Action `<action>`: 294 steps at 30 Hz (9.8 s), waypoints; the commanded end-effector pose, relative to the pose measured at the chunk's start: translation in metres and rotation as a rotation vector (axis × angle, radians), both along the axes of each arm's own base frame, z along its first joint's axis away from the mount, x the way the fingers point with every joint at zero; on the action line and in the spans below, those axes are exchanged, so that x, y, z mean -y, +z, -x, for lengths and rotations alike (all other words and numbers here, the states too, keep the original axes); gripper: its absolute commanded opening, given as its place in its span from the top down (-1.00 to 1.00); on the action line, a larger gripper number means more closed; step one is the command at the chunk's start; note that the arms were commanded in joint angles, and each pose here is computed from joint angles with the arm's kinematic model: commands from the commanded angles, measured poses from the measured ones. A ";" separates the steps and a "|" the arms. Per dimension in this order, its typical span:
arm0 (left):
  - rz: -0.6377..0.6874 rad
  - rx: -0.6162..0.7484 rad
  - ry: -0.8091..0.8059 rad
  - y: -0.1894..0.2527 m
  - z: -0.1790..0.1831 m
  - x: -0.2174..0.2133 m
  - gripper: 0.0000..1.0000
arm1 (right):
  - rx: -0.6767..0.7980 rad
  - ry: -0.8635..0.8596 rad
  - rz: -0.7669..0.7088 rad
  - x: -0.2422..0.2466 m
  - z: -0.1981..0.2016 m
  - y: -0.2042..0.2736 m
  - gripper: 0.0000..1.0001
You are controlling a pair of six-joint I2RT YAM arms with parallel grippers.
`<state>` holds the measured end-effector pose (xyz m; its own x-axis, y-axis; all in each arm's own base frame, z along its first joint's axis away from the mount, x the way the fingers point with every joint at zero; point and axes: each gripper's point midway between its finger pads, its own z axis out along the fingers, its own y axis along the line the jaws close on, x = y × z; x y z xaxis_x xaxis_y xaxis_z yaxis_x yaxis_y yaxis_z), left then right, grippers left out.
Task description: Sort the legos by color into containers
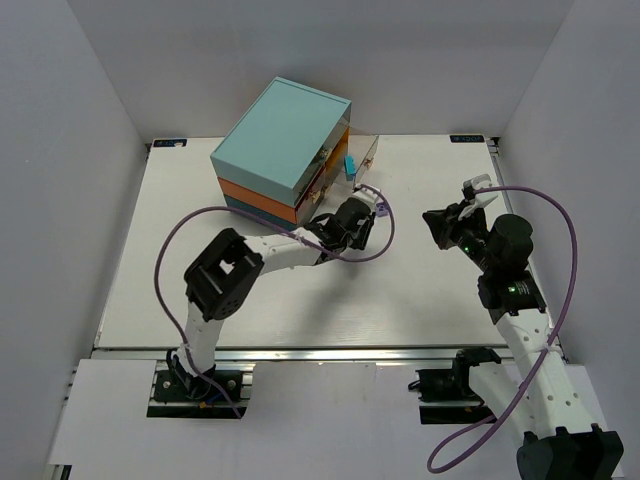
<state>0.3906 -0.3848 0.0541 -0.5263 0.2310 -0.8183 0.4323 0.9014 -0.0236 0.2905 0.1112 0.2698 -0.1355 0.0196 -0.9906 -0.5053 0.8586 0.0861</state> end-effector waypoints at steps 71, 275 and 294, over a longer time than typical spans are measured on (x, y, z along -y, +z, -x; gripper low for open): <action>0.175 0.481 -0.005 0.238 0.123 -0.209 0.30 | -0.401 -0.213 0.002 -0.059 -0.231 -0.081 1.00; 0.191 0.584 -0.138 0.253 0.141 -0.207 0.03 | -0.165 0.637 0.624 -0.182 -0.061 -0.224 0.55; 0.187 0.583 -0.134 0.251 0.141 -0.208 0.03 | -0.031 0.689 0.519 -0.193 -0.043 -0.110 0.70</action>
